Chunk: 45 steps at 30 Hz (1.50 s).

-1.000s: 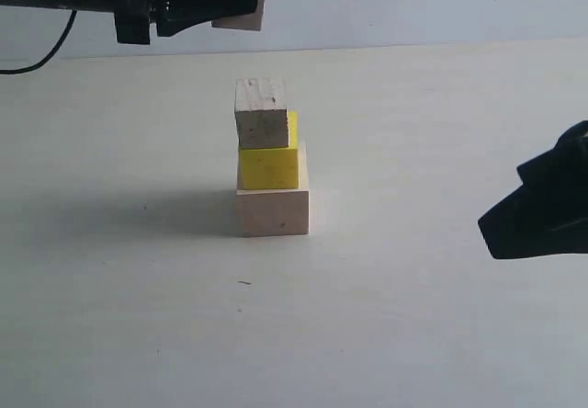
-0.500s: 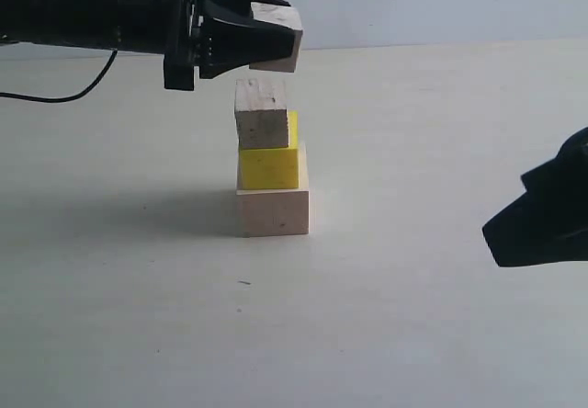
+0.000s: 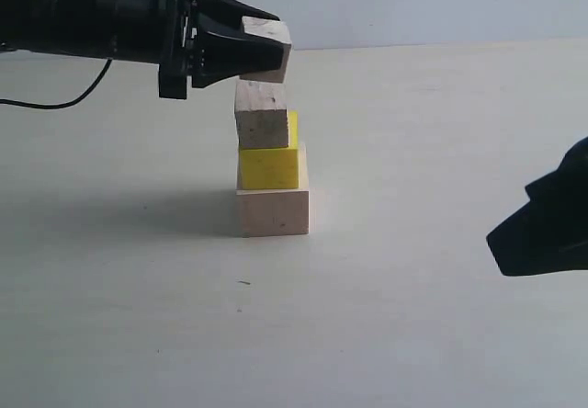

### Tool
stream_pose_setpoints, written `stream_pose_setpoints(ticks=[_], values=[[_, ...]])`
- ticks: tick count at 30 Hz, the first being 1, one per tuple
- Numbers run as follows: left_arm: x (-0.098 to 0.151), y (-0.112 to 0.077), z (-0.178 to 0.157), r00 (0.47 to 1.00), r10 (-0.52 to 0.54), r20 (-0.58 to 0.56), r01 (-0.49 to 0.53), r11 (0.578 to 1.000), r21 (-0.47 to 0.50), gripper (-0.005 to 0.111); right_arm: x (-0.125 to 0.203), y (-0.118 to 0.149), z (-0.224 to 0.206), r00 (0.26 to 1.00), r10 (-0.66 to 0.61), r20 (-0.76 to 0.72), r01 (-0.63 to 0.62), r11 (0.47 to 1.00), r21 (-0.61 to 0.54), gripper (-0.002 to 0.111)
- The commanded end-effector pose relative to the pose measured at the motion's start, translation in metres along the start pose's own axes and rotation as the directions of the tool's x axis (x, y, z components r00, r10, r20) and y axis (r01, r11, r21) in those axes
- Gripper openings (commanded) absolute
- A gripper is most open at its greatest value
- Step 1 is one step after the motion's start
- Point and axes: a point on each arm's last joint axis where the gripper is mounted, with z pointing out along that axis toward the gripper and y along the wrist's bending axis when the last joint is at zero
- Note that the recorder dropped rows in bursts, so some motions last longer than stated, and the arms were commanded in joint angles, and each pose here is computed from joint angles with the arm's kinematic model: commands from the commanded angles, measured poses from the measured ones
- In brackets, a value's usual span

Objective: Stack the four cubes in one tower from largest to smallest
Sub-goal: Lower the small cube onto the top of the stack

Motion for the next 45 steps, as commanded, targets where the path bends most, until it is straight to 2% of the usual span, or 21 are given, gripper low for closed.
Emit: stream_pose_setpoints(ticks=[1, 7, 35, 45], values=[[0.003, 0.003, -0.003, 1.0, -0.017, 0.014, 0.017, 1.0, -0.014, 0.0, 0.002, 0.0, -0.001, 1.0, -0.007, 0.001, 0.007, 1.0, -0.007, 0.0], [0.013, 0.008, 0.0, 0.999, -0.049, 0.013, 0.049, 0.999, -0.015, 0.0, 0.002, 0.0, -0.001, 1.0, -0.007, 0.001, 0.007, 1.0, -0.007, 0.0], [0.017, 0.005, 0.004, 0.999, -0.046, -0.01, 0.046, 0.999, 0.008, 0.0, 0.002, 0.001, -0.001, 1.0, -0.001, 0.001, 0.001, 1.0, -0.02, 0.0], [0.026, 0.008, 0.006, 0.998, -0.066, -0.019, 0.066, 0.998, 0.013, 0.0, 0.002, 0.001, -0.001, 1.0, -0.001, 0.001, 0.001, 1.0, -0.02, 0.0]])
